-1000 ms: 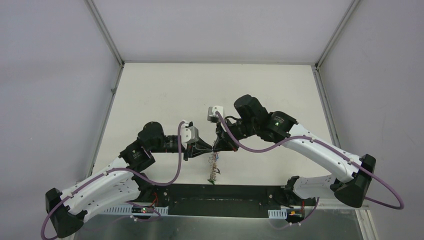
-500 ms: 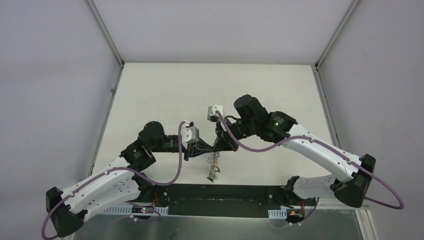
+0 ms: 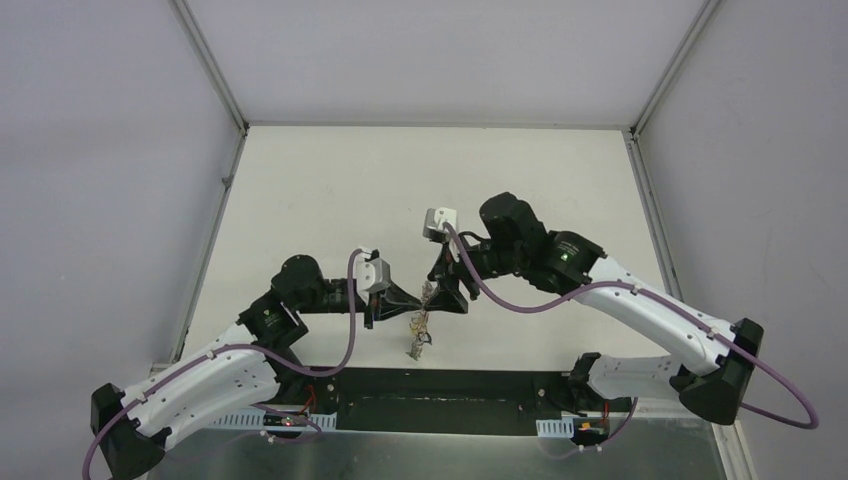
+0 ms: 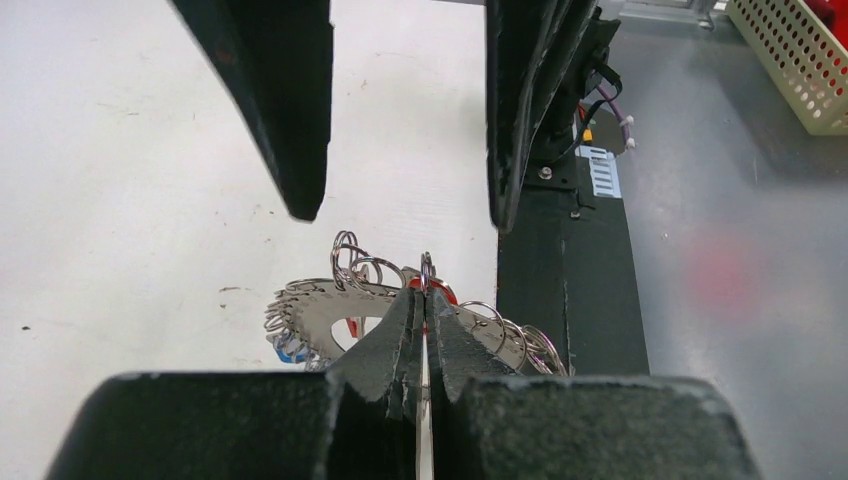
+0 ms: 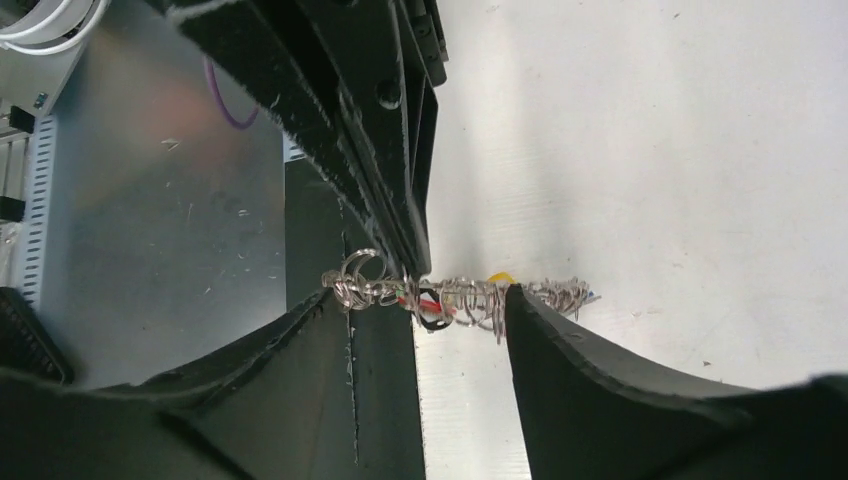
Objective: Put the keys on the keyring
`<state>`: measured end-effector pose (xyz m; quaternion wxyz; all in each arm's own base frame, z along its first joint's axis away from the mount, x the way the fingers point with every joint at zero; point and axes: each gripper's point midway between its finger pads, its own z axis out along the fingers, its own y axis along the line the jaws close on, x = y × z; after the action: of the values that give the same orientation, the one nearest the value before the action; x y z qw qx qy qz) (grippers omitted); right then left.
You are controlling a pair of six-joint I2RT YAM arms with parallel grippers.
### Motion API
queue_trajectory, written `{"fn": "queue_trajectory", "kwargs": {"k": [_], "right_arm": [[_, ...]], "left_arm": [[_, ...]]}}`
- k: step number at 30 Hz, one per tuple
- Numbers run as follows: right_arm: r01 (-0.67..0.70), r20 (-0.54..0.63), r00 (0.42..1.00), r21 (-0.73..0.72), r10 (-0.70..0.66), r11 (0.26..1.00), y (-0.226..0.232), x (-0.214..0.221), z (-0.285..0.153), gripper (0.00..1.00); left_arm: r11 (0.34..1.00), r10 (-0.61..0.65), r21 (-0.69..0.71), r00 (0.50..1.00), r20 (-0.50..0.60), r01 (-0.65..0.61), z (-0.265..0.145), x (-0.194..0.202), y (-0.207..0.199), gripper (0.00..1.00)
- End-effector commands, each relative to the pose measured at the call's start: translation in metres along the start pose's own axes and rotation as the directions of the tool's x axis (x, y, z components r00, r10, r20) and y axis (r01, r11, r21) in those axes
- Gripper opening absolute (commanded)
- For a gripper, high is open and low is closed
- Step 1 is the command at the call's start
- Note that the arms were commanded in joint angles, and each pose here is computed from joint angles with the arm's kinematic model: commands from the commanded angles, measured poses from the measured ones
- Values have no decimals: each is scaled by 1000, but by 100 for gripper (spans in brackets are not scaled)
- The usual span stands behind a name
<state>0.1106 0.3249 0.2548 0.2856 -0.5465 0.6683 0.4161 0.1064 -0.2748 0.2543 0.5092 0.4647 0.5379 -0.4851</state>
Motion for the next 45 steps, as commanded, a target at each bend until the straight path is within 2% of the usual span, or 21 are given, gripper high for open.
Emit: {"fn": "queue_trajectory", "kwargs": {"k": [1,5,12,14,16,21,32,45], "right_arm": [[81,195,976,66,-92,995,6,-34,-23,65],[91,267,957,87,-112,992,10,-37,-33,65],[118,315,938,102,-144,988,9,-36,-35,65],[75,336,940,-30,-61,997,31,-37,-33,54],[89,355,933,-55,-64,995,36,-40,-33,47],[104,378,923,-56,-75,993,35,-47,-32,35],[79,354,933,-41,-60,996,28,-40,-26,0],[31,288,957,-12,-26,999,14,-16,-12,0]], "left_arm": [[998,63,-34,983,172,-58,-5,-43,-2,0],[996,87,-48,972,220,-78,-10,-55,-3,0],[991,134,-49,924,359,-125,-17,-84,-10,0],[990,142,-45,909,391,-136,-19,-90,-13,0],[988,151,-45,896,418,-145,-21,-95,-15,0],[987,158,-40,882,444,-157,-24,-101,-19,0],[986,162,-35,874,457,-164,-26,-107,-21,0],[985,161,-27,861,482,-169,-28,-111,-24,0]]}}
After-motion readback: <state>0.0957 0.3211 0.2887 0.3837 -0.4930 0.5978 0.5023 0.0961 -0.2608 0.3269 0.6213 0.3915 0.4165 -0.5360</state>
